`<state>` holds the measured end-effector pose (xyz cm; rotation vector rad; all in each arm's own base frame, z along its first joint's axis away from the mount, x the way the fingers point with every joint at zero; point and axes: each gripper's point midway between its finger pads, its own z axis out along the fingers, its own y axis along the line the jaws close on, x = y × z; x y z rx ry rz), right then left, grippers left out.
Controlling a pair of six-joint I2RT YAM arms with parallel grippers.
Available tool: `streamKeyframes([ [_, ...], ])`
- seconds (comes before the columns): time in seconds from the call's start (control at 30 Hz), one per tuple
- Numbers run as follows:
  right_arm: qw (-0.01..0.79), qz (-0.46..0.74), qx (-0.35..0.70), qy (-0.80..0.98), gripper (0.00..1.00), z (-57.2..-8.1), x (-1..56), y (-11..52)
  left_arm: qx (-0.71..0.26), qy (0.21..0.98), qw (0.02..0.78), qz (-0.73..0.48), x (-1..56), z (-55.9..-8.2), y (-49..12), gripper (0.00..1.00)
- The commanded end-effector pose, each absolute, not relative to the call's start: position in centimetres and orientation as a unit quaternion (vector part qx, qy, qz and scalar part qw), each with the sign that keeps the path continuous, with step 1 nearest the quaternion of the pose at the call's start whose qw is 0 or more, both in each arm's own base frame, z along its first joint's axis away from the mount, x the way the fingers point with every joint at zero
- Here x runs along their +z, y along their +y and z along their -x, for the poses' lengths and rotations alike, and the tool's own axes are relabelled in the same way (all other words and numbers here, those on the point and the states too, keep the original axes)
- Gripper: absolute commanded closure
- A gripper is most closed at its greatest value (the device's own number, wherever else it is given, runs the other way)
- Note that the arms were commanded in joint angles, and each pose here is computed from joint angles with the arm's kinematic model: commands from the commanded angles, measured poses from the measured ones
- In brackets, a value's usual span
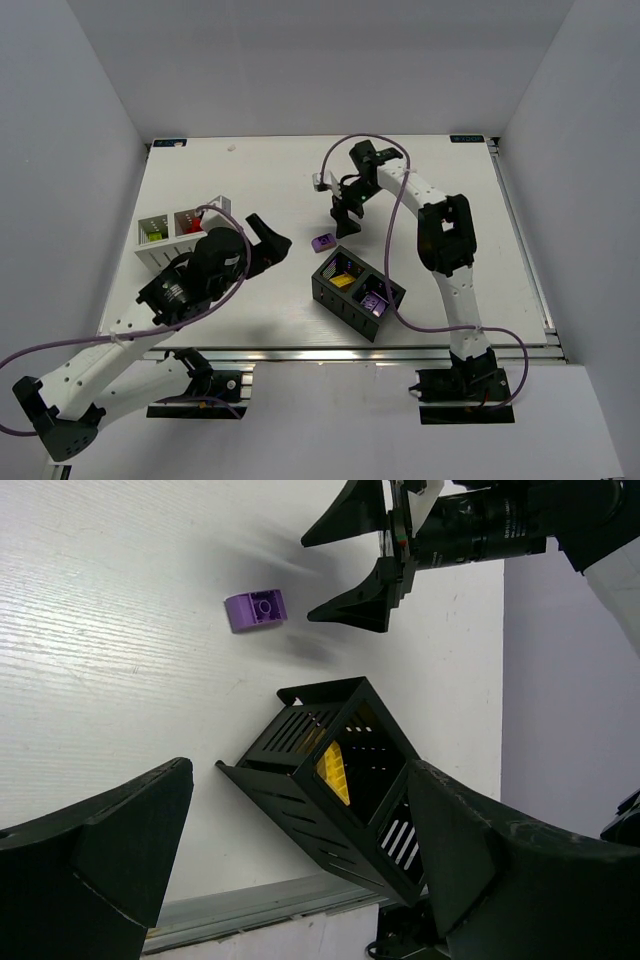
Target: Sort the legos into containers by color
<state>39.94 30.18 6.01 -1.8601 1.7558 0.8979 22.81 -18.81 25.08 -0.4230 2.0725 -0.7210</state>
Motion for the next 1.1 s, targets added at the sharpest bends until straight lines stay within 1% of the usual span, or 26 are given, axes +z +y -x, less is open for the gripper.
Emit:
streamKeyframes([
  [0.0, 0.242, 0.71, 0.301, 0.588, 0.11, -40.7, 6.5, 31.4, -0.29, 0.824, 0.448, 0.187, 25.5, -22.5, -17.7, 0.02],
  [0.17, 0.249, 0.736, 0.298, 0.554, 0.11, -39.7, 6.0, 32.7, -0.29, 0.822, 0.448, 0.197, 25.0, -22.2, -17.2, 0.02],
  [0.27, 0.235, 0.755, 0.311, 0.527, 0.11, -38.2, 5.3, 33.2, -0.288, 0.822, 0.449, 0.2, 24.9, -22.2, -17.1, 0.02],
  [0.43, 0.228, 0.76, 0.318, 0.519, 0.13, -37.5, 4.4, 34.2, -0.282, 0.824, 0.449, 0.201, 25.1, -22.3, -16.9, 0.02],
  [0.63, 0.212, 0.769, 0.32, 0.512, 0.19, -36.8, 3.0, 34.4, -0.28, 0.823, 0.45, 0.204, 25.2, -22.2, -16.7, 0.02],
  [0.73, 0.199, 0.775, 0.317, 0.51, 0.27, -36.5, 2.2, 34.0, -0.279, 0.822, 0.452, 0.206, 25.4, -22.3, -16.6, 0.02],
  [0.77, 0.198, 0.775, 0.316, 0.511, 0.32, -36.5, 2.0, 33.9, -0.278, 0.822, 0.452, 0.206, 25.4, -22.3, -16.6, 0.02],
  [0.83, 0.197, 0.776, 0.312, 0.511, 0.4, -36.7, 1.9, 33.7, -0.277, 0.822, 0.452, 0.207, 25.6, -22.3, -16.6, 0.02],
  [0.87, 0.198, 0.776, 0.31, 0.513, 0.51, -36.8, 2.0, 33.6, -0.277, 0.822, 0.452, 0.207, 25.7, -22.3, -16.6, 0.02],
  [0.93, 0.2, 0.775, 0.306, 0.515, 0.66, -37.1, 2.1, 33.4, -0.275, 0.823, 0.453, 0.206, 25.8, -22.4, -16.5, 0.02],
  [0.97, 0.206, 0.773, 0.304, 0.517, 0.85, -37.4, 2.2, 33.4, -0.275, 0.822, 0.454, 0.206, 25.8, -22.4, -16.5, 0.02],
  [1.07, 0.228, 0.766, 0.293, 0.525, 0.94, -38.8, 3.1, 33.2, -0.277, 0.82, 0.457, 0.205, 26.1, -22.5, -16.7, 0.02],
])
